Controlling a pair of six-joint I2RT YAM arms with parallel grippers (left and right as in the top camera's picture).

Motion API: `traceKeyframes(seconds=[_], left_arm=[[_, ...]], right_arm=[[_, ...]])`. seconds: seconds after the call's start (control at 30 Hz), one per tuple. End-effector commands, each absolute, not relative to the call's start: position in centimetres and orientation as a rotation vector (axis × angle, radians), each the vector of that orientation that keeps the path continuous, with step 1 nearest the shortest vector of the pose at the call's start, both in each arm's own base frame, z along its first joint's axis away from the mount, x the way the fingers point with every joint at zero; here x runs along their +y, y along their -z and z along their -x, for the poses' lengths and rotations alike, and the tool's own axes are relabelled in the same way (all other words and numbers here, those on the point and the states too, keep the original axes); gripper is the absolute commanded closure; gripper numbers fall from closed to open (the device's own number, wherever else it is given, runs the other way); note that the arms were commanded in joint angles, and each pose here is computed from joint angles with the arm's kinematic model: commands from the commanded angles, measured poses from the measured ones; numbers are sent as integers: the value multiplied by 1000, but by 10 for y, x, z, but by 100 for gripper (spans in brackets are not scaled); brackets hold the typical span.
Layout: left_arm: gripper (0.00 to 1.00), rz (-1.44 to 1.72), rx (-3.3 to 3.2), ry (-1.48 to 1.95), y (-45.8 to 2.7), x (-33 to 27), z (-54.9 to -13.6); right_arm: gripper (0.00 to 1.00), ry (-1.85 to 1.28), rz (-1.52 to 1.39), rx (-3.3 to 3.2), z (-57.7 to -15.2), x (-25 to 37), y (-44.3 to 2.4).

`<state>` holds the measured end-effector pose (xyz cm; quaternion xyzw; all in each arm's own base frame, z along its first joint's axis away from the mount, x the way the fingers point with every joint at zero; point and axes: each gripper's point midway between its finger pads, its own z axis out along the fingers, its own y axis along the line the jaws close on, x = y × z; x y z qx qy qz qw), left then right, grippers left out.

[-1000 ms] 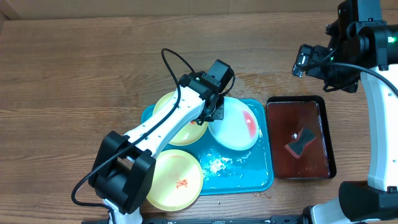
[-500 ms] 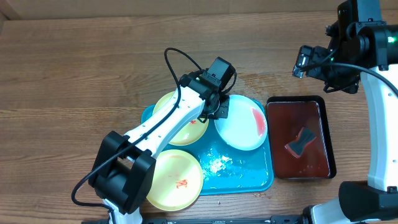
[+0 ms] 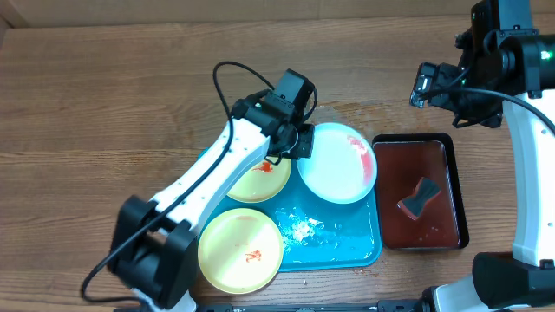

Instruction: Clean dirty plates on tray and stack at the side

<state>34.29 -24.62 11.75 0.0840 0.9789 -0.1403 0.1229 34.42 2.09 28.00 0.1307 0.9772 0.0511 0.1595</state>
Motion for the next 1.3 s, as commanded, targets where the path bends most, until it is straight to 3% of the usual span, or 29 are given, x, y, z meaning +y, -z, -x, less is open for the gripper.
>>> traceKeyframes(seconds=[0.0,0.53,0.9,1.07,1.27], left_arm=[[96,-332,2755,546,-159,-260,-341],[96,-562,2740,593,-133,-321,-319],[96,-669,2637,353,-155,-370,-354],[96,-671,2531,153,-175,-369,-381],[96,-749,2426,50,-190,-375,-384]], right_arm=[[0,-150,-344,2674,-353,17,-311],[0,-304,-130,2238,-337,36,-459],[0,-362,-90,2201,-329,45,-472],[0,-361,-88,2191,-330,45,-474],[0,-362,-80,2147,-335,45,-483]])
